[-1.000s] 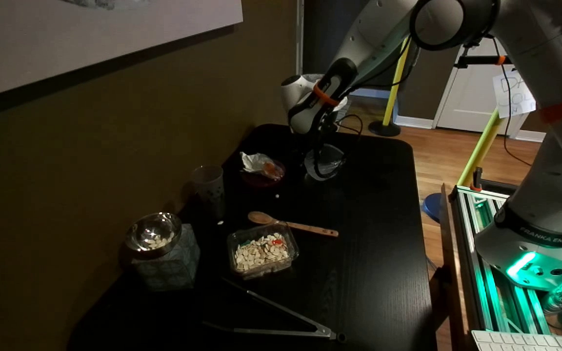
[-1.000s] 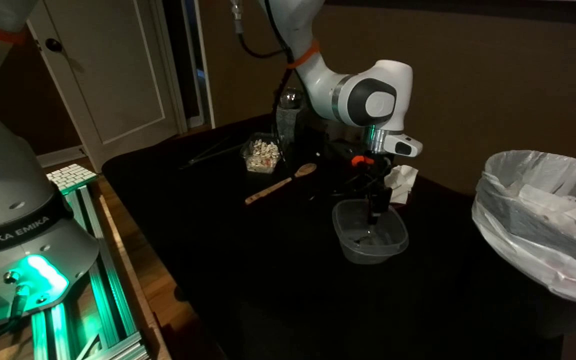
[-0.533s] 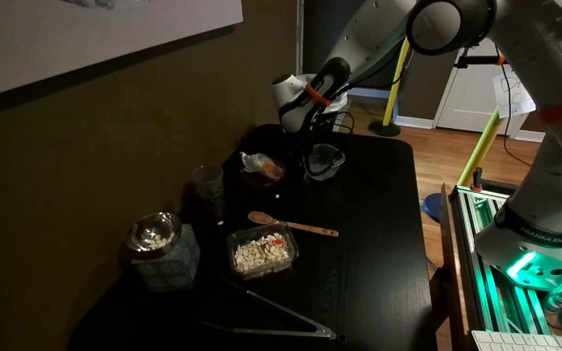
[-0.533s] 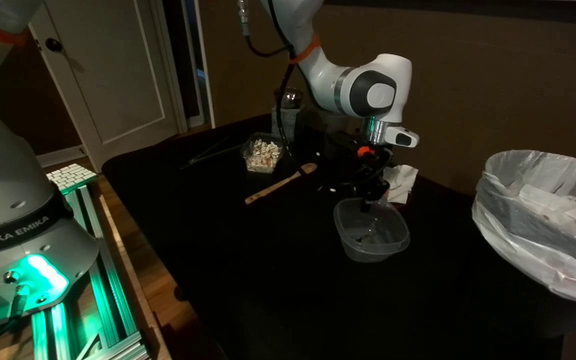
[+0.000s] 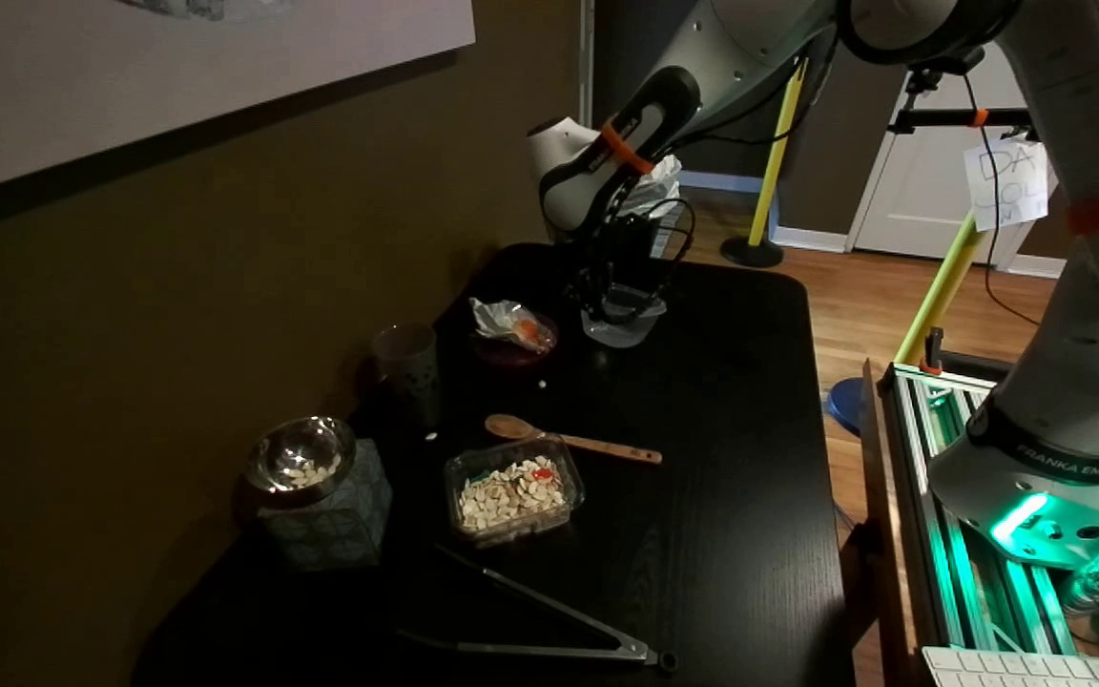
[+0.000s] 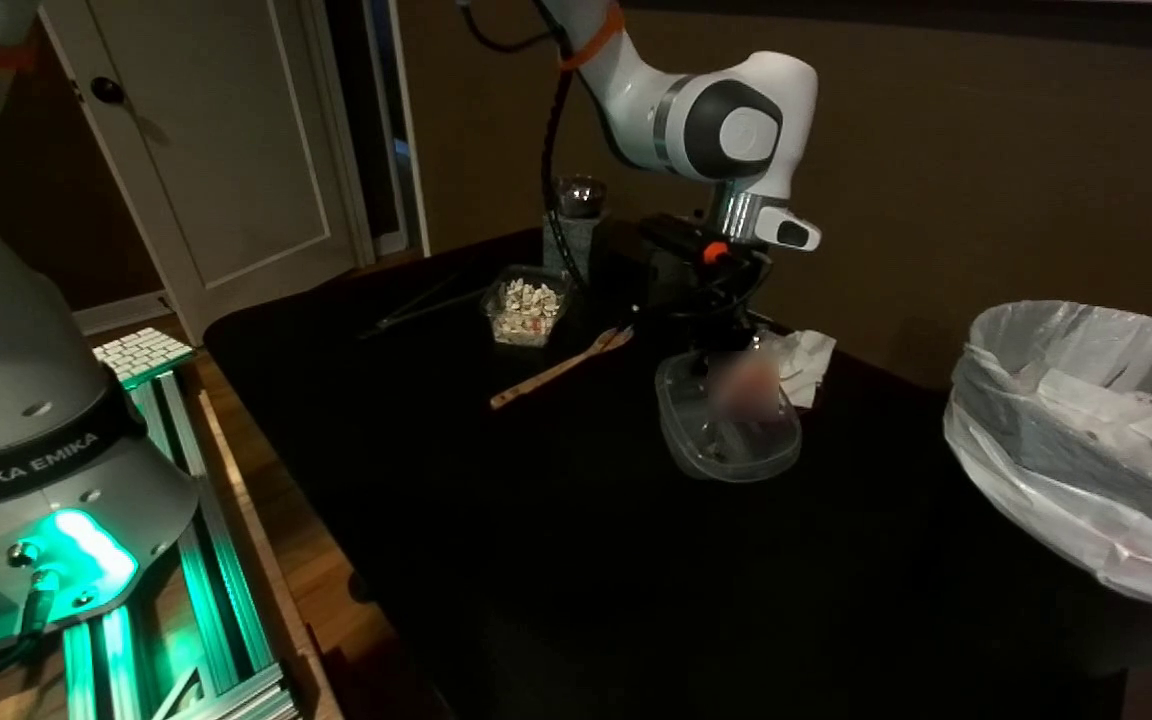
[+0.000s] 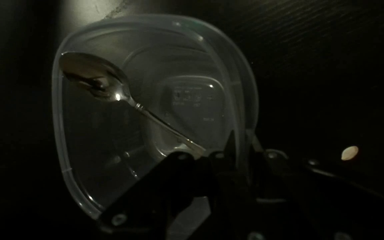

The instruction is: Move the clear bowl to the left and remove the spoon inside it

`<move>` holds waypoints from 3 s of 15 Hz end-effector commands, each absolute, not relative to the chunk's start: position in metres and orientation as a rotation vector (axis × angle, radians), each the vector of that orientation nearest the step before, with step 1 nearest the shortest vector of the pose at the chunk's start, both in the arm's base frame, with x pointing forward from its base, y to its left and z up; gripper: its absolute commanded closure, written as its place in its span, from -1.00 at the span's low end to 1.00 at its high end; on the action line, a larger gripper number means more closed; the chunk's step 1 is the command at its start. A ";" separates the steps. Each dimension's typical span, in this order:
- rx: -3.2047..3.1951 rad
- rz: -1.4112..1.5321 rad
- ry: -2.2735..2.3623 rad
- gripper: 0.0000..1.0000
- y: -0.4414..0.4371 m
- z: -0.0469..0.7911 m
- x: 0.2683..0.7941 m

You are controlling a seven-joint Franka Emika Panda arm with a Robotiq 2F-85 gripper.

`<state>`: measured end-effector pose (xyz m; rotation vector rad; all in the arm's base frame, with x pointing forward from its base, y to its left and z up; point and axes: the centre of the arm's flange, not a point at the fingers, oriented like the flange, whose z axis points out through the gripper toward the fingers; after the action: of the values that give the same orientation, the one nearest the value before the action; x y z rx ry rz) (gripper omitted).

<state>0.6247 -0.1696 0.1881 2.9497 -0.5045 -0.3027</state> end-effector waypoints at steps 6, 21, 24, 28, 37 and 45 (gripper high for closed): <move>2.922 -0.320 -0.467 0.96 -0.156 0.182 0.627; 2.451 -0.252 0.183 0.96 -0.006 0.148 0.575; 2.463 -0.215 0.241 0.96 -0.012 0.138 0.578; 2.571 -0.092 0.260 0.96 -0.005 0.137 0.573; 2.692 -0.052 0.193 0.33 0.014 0.123 0.552; 2.792 0.030 0.209 -0.83 0.013 0.156 0.539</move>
<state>0.5546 0.0171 0.1370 2.7396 0.1959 -0.0061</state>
